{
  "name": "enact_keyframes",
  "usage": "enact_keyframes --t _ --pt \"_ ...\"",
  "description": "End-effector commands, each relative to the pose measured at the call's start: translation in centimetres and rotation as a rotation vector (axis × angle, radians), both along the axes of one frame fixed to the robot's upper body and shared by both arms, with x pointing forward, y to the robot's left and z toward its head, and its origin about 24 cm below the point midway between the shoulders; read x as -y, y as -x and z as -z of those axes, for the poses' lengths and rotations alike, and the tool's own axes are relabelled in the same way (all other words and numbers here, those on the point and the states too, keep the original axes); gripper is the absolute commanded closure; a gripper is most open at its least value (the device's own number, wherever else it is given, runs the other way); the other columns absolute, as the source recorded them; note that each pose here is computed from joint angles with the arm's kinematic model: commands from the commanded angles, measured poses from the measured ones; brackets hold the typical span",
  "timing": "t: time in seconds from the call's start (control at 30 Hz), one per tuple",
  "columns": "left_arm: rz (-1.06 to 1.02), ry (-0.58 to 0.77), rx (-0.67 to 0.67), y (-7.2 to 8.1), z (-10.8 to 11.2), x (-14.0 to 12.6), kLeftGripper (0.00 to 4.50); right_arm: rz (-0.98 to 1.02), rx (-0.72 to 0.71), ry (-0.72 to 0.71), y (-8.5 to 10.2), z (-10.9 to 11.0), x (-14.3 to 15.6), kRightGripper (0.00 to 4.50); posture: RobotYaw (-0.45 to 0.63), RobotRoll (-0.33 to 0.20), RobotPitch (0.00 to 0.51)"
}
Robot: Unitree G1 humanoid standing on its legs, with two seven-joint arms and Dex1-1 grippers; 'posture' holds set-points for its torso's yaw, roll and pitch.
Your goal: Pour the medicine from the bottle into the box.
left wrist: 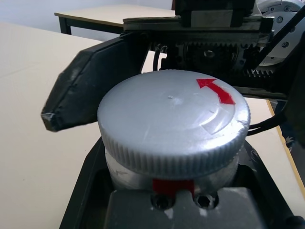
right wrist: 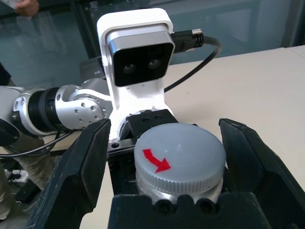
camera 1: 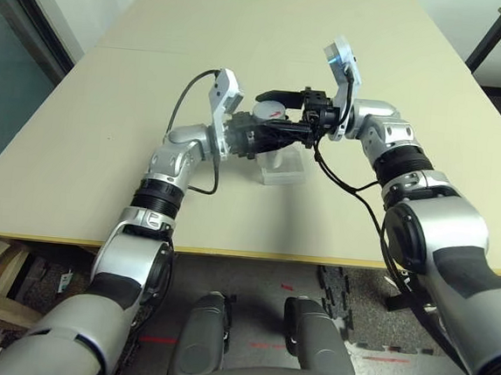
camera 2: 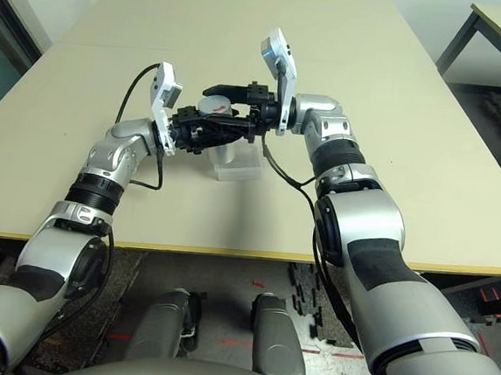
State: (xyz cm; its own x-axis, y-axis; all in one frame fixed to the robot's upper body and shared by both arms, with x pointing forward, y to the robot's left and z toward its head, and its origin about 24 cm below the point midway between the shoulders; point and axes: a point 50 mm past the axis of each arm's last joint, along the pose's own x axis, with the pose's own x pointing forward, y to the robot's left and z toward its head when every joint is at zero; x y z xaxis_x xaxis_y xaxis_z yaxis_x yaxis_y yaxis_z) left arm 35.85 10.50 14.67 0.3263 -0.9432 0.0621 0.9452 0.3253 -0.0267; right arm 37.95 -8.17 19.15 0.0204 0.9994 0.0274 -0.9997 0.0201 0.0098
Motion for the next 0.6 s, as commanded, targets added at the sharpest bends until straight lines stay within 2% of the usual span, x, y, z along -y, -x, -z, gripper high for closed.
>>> enact_keyframes --t 0.03,0.6 --pt "0.006 -0.008 0.015 -0.16 -0.45 0.30 1.78 0.033 0.016 0.013 -0.22 -0.24 0.36 0.00 -0.17 0.000 0.111" --pt "0.008 -0.006 0.028 -0.27 -0.66 0.44 1.78 0.144 0.036 0.065 -0.77 0.25 1.00 0.00 -0.18 0.000 0.095"
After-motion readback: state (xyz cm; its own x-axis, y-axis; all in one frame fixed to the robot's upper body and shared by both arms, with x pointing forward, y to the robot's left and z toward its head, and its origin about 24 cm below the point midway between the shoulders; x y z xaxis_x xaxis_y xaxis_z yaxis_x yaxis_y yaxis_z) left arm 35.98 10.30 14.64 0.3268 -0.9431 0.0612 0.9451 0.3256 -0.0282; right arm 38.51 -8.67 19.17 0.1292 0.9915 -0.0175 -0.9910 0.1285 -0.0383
